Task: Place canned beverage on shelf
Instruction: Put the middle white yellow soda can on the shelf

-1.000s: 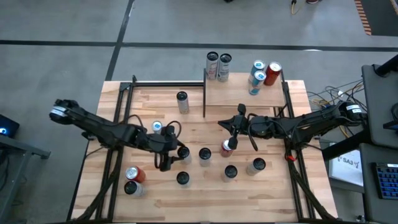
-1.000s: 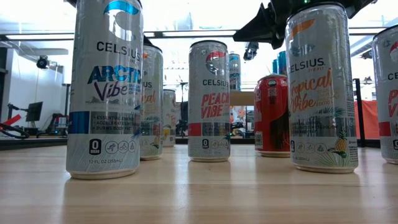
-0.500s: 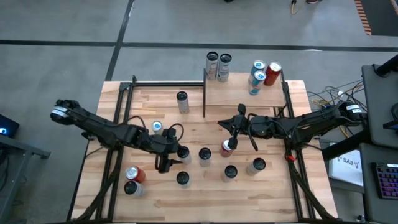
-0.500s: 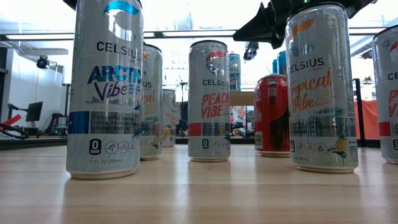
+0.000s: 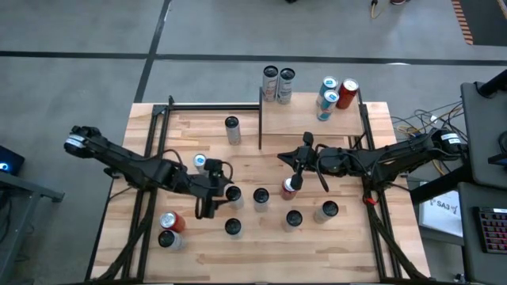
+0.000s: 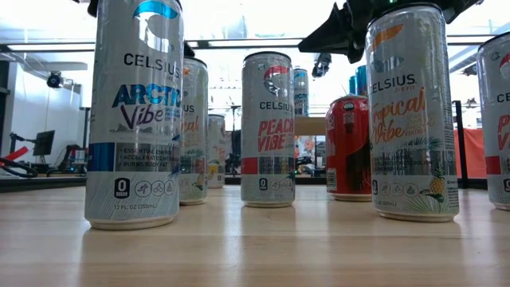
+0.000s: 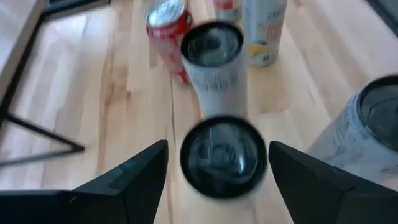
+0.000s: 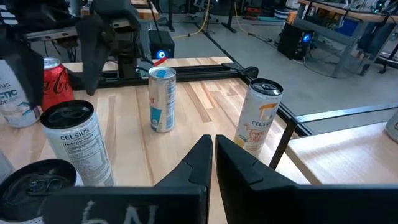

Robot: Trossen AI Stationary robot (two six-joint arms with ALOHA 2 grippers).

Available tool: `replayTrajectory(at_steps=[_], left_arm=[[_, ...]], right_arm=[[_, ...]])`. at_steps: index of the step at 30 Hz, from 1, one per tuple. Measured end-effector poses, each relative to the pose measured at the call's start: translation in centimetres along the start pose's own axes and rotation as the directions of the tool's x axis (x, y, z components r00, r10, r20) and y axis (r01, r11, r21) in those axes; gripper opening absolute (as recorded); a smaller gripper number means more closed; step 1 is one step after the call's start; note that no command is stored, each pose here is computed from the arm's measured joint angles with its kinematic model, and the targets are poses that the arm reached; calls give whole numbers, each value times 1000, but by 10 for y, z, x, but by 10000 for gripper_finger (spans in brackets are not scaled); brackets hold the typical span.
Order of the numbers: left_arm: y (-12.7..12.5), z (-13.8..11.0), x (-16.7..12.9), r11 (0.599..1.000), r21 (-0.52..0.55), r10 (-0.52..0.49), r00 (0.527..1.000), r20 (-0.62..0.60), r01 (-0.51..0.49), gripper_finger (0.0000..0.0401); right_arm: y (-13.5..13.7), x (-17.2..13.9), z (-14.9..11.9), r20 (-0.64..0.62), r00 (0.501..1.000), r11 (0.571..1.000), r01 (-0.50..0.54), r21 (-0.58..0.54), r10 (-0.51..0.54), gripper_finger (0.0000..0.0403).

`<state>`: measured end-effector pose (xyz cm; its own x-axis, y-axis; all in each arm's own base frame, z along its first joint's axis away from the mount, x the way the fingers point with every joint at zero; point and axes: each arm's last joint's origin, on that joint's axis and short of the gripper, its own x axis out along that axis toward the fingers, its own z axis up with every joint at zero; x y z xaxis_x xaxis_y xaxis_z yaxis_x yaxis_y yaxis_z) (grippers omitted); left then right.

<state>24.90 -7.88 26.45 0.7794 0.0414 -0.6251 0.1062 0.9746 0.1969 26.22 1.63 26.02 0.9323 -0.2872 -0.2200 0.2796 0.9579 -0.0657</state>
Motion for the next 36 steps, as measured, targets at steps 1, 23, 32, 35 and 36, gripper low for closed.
replayTrajectory(at_steps=[1,23,32,35,36], left_arm=[[0,2,1,1000,3,-3,1000,15,3,262],[4,-6,7,996,-85,-6,1000,4,7,310],[4,-17,17,988,-138,-59,996,64,67,306],[7,-23,22,982,-169,-78,995,65,88,301],[7,-26,23,980,-180,-76,995,58,85,299]], right_arm=[[0,0,0,0,1000,1000,0,0,0,12],[0,0,-1,-6,1000,1000,0,16,0,12],[0,0,-1,-6,1000,1000,0,16,0,12],[0,0,-1,-6,1000,1000,0,15,0,12],[0,0,-1,-6,1000,1000,0,15,0,12]])
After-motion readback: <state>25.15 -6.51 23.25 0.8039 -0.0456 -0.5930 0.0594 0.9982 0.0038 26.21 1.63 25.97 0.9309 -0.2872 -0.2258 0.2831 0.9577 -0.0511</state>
